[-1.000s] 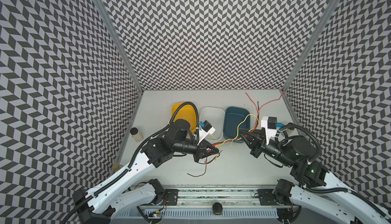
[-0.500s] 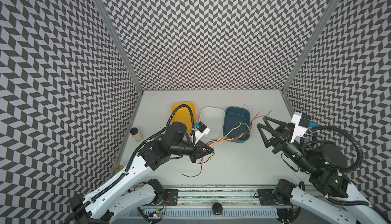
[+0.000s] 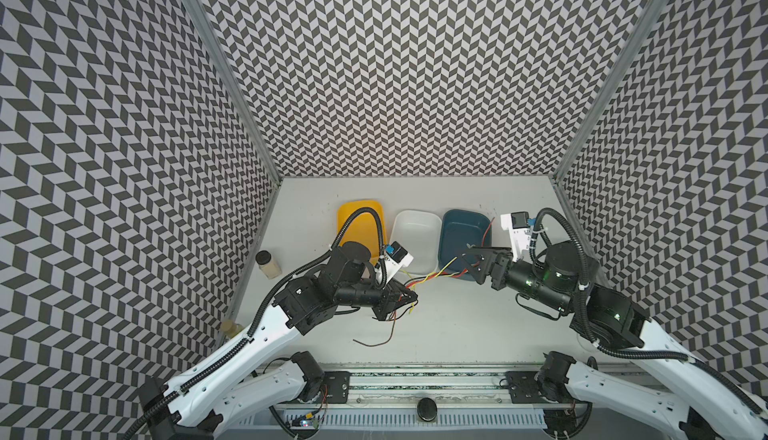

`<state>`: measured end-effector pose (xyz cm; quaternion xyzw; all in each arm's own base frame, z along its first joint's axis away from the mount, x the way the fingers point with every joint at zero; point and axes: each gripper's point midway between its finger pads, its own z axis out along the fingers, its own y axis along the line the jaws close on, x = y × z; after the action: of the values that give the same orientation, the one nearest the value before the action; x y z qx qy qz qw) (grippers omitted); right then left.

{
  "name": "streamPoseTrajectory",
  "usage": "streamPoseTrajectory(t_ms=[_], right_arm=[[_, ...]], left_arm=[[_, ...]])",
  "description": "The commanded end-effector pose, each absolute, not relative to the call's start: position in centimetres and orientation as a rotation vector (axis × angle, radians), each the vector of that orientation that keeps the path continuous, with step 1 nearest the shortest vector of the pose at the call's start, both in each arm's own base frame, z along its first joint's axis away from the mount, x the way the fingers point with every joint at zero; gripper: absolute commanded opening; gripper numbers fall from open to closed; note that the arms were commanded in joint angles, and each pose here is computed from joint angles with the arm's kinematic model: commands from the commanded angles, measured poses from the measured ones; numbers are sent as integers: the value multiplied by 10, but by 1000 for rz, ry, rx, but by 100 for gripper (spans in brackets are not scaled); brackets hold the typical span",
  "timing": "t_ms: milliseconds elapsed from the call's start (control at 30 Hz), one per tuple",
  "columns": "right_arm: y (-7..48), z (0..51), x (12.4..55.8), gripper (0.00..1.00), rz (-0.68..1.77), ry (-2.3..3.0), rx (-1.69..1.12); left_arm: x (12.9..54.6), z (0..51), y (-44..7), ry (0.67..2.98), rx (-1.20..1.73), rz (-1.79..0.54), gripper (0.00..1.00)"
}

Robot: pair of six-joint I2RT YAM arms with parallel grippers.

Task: Untangle the cables

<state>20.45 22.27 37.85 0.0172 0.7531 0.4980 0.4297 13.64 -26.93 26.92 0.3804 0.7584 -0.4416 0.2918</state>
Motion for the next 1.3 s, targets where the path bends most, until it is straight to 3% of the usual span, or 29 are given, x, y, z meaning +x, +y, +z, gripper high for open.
streamPoseTrajectory(t_ms=[0,167,400,433,533,700,933,1267], right_arm=[[219,369,206,82,1278,1961,202],[219,342,217,76,1228,2022,295],[252,346,229,61,1326,1973,194],[256,345,230,56,1331,1977,186],[258,344,234,23,1294,1988,159],[221,356,240,0,1131,1887,220],[163,391,228,0,968,1691,220],[89,386,221,0,698,1648,410]], left_arm=[[141,263,-267,2032,1025,-1107,0],[142,262,-267,2034,1023,-1099,0],[138,259,-269,2037,1045,-1107,0],[138,259,-269,2038,1047,-1103,0],[137,257,-268,2044,1052,-1091,0],[135,257,-267,2037,1056,-1084,0],[134,257,-267,2034,1059,-1081,0],[134,255,-266,2042,1061,-1067,0]])
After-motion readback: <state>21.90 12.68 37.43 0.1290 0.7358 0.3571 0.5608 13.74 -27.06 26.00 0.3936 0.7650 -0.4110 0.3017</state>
